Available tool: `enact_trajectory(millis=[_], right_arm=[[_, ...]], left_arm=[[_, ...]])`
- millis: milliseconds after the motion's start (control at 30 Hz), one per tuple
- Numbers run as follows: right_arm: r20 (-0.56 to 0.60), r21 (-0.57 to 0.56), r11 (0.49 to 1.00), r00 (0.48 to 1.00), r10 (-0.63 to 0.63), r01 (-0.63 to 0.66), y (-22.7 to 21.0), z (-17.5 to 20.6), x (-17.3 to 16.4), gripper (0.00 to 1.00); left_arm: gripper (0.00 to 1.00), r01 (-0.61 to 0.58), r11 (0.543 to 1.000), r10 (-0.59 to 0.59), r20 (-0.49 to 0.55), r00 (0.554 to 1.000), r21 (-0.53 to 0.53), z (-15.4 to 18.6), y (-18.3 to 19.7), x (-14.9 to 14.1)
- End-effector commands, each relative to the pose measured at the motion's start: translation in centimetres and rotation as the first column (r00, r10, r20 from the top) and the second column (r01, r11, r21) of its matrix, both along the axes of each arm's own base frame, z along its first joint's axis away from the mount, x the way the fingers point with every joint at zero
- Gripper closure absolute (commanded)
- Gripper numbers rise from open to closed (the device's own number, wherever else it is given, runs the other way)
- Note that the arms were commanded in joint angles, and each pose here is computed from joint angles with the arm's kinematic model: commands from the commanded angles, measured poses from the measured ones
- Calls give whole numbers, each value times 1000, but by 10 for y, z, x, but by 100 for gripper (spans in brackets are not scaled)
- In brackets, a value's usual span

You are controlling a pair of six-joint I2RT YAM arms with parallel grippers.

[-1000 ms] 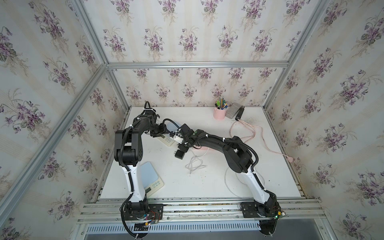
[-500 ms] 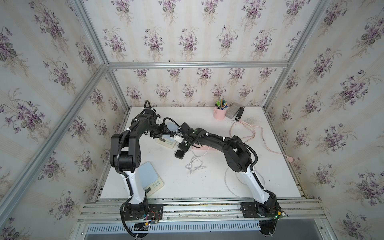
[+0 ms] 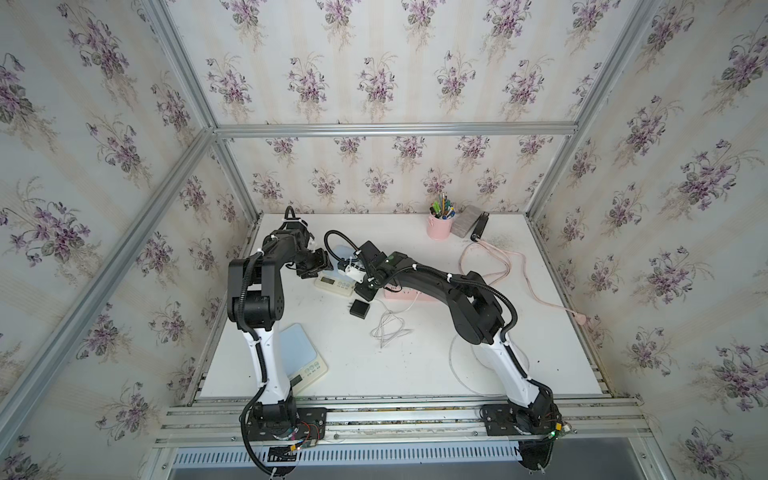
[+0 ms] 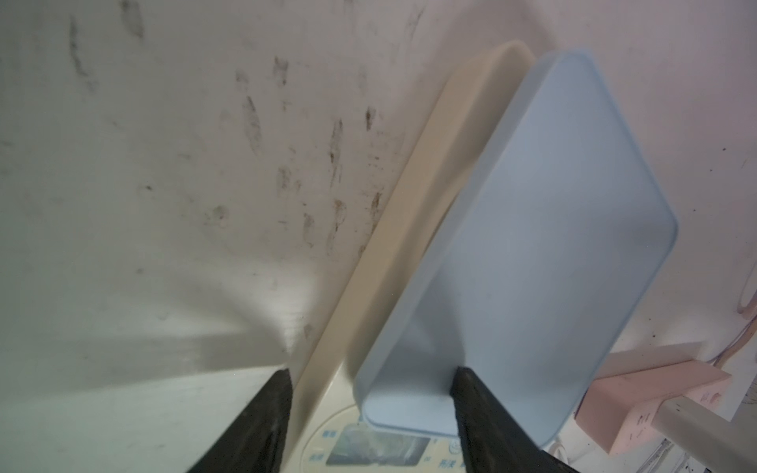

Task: Charge the electronic scale
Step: Insert the charging cable into the electronic scale.

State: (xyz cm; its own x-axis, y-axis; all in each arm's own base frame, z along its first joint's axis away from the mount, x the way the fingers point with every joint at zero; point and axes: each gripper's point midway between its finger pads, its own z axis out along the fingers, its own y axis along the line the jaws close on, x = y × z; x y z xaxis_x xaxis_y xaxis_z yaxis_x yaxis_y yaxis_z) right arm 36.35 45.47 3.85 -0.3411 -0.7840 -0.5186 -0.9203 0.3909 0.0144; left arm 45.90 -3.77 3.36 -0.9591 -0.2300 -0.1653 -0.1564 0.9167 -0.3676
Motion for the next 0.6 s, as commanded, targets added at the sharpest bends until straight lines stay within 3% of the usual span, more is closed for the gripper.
enact_trajectory(millis=[0,567], right_arm=[[-33,-7,1000,999,23,-23,1,-6,-5,100],[-31,-42,999,999,-12,11,-15,-9,0,100]], left_arm=[[36,25,1000,-25,-39,999,0,-6,-2,-12],[36,48,999,-48,-36,998,-8,-5,-4,-18]])
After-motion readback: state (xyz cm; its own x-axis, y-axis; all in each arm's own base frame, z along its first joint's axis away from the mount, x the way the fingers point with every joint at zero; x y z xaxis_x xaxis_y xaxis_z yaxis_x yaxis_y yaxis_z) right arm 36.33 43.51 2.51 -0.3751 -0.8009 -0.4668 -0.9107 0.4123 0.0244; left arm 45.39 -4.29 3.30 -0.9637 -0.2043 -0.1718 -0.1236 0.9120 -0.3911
